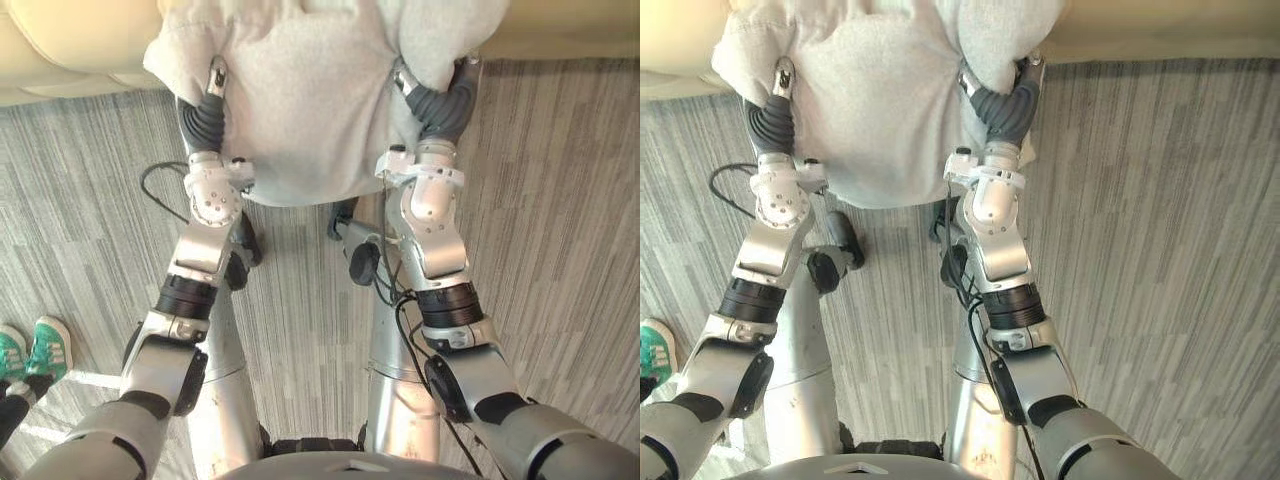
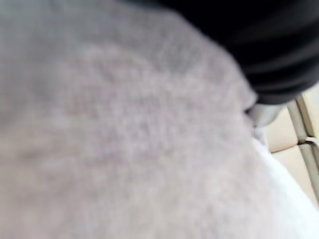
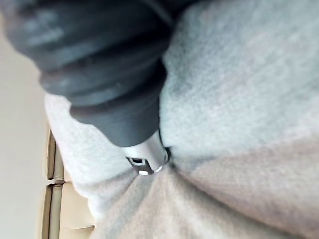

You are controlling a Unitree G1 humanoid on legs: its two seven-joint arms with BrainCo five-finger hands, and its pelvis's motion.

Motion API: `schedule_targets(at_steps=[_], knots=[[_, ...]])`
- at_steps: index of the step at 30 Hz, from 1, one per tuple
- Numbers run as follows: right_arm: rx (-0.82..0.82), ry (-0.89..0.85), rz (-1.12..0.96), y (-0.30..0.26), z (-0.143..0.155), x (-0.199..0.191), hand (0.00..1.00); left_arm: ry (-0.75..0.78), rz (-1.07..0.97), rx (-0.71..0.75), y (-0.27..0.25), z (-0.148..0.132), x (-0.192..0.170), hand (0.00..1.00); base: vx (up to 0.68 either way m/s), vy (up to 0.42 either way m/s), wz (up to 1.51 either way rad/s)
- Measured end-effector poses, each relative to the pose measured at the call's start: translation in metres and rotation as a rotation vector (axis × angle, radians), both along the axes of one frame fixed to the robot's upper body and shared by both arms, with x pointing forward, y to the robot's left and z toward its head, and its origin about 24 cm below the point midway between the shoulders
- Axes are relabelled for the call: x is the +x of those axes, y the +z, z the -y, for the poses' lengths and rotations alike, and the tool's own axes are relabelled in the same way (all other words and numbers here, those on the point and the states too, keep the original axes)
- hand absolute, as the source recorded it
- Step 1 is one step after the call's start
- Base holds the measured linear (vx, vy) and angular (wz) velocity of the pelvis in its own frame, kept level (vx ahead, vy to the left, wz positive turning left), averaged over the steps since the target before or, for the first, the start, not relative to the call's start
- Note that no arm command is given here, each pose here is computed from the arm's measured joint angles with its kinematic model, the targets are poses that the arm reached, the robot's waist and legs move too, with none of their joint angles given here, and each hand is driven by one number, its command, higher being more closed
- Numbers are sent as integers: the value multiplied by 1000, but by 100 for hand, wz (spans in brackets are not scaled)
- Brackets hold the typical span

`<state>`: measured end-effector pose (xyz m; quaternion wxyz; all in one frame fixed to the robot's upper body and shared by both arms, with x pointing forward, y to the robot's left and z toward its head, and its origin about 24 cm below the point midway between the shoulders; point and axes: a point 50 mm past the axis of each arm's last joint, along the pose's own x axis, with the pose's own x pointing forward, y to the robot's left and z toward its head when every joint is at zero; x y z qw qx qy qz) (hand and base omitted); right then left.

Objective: Pick up cushions and gather them together orderly.

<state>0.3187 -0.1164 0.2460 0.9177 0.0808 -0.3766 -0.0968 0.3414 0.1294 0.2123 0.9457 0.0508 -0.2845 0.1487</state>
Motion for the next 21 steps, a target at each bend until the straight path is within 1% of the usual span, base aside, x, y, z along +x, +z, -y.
schedule_targets(at_steps=[4, 6, 8, 9, 16, 19, 21], knots=[[7, 34, -44, -17, 3, -3, 100, -9, -16, -1, -15, 1, -12, 100, -11, -14, 2], [27, 53, -91, -32, 4, -6, 100, -29, -45, -42, -29, 4, -22, 100, -15, -42, 7], [33, 76, -184, -66, 7, -14, 100, -50, -113, -86, -55, 8, -37, 100, 7, -37, 13], [31, 79, -193, -70, 7, -16, 100, -56, -118, -87, -58, 8, -39, 100, 36, -26, 10], [17, 142, -336, -122, 8, -54, 100, -75, -231, -98, -101, -4, -76, 100, 95, 0, 0], [3, 178, -428, -146, 7, -74, 100, -95, -317, -140, -126, -11, -98, 100, 197, 30, -13], [0, 180, -467, -156, 8, -80, 100, -102, -359, -136, -136, -12, -106, 100, 178, 37, -8]])
